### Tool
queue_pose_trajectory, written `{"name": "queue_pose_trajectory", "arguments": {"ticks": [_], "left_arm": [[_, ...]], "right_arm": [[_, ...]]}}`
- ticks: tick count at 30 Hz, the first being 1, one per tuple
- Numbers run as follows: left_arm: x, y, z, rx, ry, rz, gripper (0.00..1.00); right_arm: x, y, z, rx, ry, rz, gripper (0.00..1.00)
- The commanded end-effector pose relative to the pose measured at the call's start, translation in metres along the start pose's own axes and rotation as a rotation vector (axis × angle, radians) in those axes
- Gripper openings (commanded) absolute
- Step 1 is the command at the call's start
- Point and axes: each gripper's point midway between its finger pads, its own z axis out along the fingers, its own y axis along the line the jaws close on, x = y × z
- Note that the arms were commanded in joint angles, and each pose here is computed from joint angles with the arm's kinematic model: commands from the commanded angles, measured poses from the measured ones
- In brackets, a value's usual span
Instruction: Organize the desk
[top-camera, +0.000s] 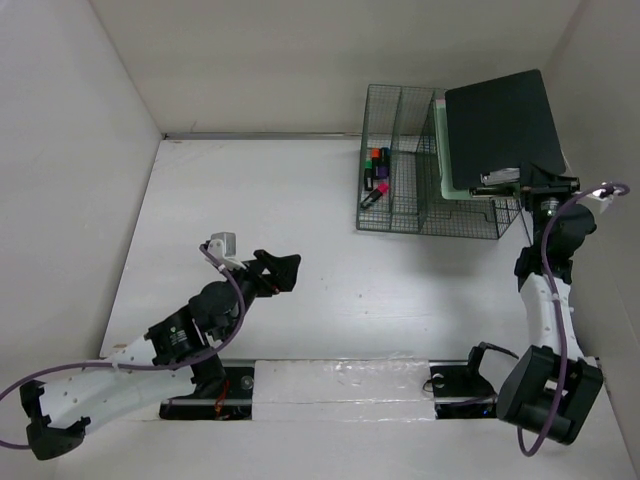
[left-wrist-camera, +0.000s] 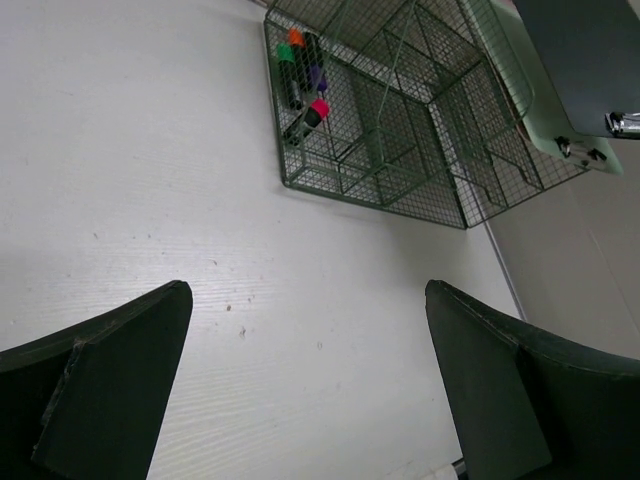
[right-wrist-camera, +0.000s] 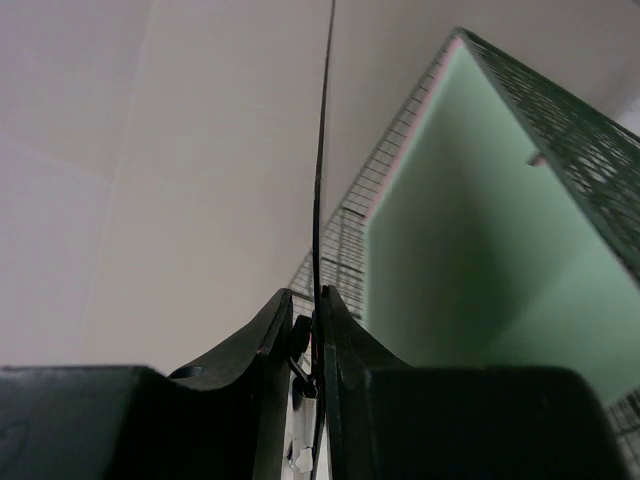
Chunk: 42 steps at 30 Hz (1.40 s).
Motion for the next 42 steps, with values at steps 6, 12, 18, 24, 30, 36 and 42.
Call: {"name": "queue_pose_trajectory", "arguments": {"ticks": [6,12,18,24,30,36,42], "left_arm": [[-0.002,-0.010,0.007,0.011,-0.011,-0.003,0.99],[-0.002,-0.011,0.008,0.014,-0.014,-0.004,0.99],[-0.002,-0.011,0.008,0.014,-0.014,-0.004,0.99],[0.000,-0.011,0.009,0.014,-0.009,-0.001,0.99],[0.002,-0.015,0.010,0.027,0.003,0.003,0.99],[0.003,-0.019,0.009,0.045,0.012,0.001,0.99],[0.003,-0.023,0.009,0.063,0.018,0.004,0.99]], "right_arm": [[0.005,0.007,0.000,-0.070,0.051,-0.026,0.00],[0.009,-0.004,0.004,-0.028,0.067,-0.039,0.00],[0.017,-0.018,0.007,0.000,0.105,-0.040,0.01],[0.019,-0.024,0.011,0.090,0.144,-0.149,0.43],[0.004,-0.021,0.002,0.161,0.077,-0.244,0.75],[-0.015,-0.031,-0.007,0.283,0.019,-0.358,0.90],[-0.042,-0.044,-0.010,0.458,-0.049,-0.518,1.00]]}}
